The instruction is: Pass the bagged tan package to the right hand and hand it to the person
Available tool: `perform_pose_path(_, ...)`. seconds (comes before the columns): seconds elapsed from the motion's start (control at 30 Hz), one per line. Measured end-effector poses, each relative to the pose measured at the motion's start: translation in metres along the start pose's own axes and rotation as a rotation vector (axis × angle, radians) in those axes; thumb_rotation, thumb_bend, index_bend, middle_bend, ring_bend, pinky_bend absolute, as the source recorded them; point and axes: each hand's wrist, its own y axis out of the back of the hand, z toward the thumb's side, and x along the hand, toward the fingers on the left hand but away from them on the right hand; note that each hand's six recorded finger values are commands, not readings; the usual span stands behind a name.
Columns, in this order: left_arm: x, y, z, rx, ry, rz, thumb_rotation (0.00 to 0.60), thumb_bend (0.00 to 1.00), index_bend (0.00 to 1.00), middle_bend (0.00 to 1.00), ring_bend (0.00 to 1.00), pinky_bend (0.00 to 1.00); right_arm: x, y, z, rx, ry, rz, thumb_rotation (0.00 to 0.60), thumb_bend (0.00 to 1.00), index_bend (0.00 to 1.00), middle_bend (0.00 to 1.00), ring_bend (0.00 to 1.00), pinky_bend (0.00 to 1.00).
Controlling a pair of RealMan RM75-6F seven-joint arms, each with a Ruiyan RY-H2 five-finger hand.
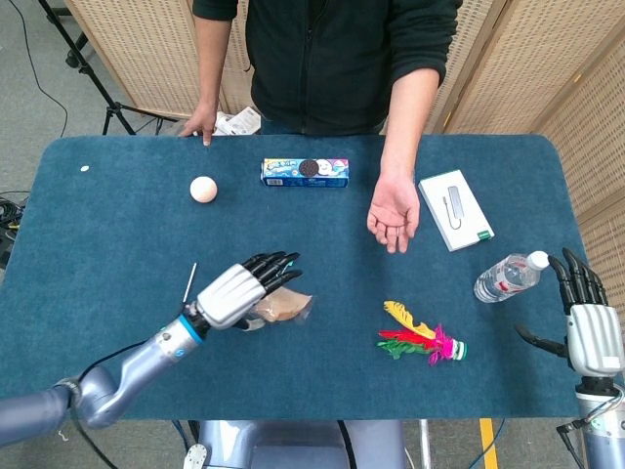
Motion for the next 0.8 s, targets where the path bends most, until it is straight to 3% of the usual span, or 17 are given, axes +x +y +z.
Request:
perform_pose_path(0.13, 0.008, 0.005, -0.002, -0.047, 0.021, 0.054, 0.600, 0.00, 0.00, 0.00, 0.00, 0.08, 0.000, -0.003, 0.001, 0.007, 0.003, 0.007, 0.600, 0.00, 0.00, 0.00, 0.00, 0.08)
perform_pose_path(0.23, -0.012, 0.016, -0.020, -0.055, 0.064, 0.083, 0.600, 0.00, 0.00, 0.00, 0.00, 0.06, 0.002, -0.005, 0.005, 0.014, 0.021, 0.016, 0.600, 0.00, 0.00, 0.00, 0.00, 0.08)
perform_pose_path(0.33, -0.050, 0.031, -0.051, -0.039, 0.139, 0.104, 0.600, 0.00, 0.00, 0.00, 0.00, 0.03, 0.005, -0.008, 0.009, 0.024, 0.043, 0.032, 0.600, 0.00, 0.00, 0.00, 0.00, 0.08)
perform_pose_path(0.57, -0.170, 0.061, -0.120, -0.021, 0.386, 0.147, 0.600, 0.00, 0.00, 0.00, 0.00, 0.00, 0.012, -0.022, 0.025, 0.041, 0.100, 0.081, 0.600, 0.00, 0.00, 0.00, 0.00, 0.08)
perform_pose_path(0.8, -0.249, 0.074, -0.150, -0.031, 0.628, 0.182, 0.600, 0.00, 0.00, 0.00, 0.00, 0.00, 0.015, -0.046, 0.048, 0.070, 0.214, 0.146, 0.600, 0.00, 0.00, 0.00, 0.00, 0.08)
